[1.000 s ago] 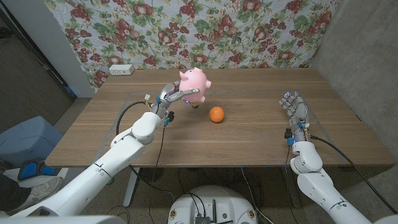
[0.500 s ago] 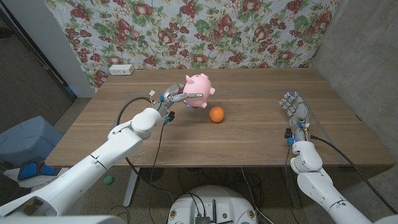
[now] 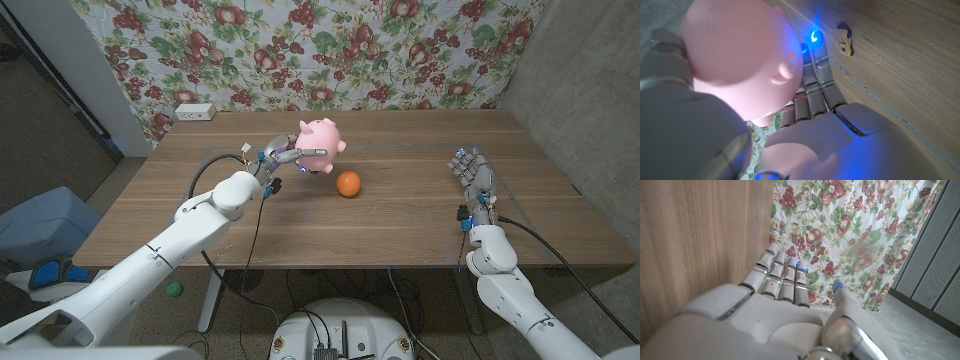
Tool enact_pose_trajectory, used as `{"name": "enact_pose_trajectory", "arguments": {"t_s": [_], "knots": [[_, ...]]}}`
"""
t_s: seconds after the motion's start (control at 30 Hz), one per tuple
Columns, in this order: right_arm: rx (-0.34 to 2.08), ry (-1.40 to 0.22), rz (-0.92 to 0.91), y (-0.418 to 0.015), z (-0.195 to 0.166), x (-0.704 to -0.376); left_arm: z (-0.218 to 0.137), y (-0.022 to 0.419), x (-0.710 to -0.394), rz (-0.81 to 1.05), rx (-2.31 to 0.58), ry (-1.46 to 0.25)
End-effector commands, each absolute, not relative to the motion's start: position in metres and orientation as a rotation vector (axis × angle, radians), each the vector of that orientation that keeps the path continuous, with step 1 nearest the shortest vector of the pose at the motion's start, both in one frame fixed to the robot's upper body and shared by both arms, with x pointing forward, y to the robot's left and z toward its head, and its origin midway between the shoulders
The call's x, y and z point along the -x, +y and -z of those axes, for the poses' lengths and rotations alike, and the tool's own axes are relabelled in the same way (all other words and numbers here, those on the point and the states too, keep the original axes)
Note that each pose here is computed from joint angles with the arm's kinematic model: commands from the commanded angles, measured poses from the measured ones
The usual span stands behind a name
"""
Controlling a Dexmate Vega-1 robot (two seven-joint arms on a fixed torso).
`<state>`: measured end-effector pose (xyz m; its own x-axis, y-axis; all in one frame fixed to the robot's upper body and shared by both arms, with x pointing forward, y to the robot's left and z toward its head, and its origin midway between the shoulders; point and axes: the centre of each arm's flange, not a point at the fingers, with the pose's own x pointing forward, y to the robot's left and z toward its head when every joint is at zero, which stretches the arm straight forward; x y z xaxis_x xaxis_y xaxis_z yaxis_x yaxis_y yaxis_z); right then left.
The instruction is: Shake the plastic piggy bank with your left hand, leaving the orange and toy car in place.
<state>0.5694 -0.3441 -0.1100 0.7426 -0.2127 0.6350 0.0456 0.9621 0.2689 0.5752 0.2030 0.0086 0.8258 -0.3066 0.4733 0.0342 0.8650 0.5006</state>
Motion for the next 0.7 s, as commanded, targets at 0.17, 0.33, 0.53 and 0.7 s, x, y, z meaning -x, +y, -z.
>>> {"name": "enact_pose_trajectory", "arguments": {"t_s": [0.17,0.33,0.53,0.7], "knots": [[-0.249,-0.712,0.146,-0.3464,0.1038,-0.5775,-0.0094,0.2078,-0.5730,0.069,-0.291,-0.758],[-0.256,-0.710,0.151,-0.3466,0.1019,-0.5787,-0.0067,0.2102,-0.5713,0.008,-0.182,-0.829],[-0.258,-0.711,0.158,-0.3461,0.0995,-0.5775,-0.0068,0.2075,-0.5683,-0.030,-0.115,-0.907],[-0.262,-0.709,0.167,-0.3454,0.0986,-0.5761,-0.0083,0.2035,-0.5671,-0.031,-0.113,-0.936]]}}
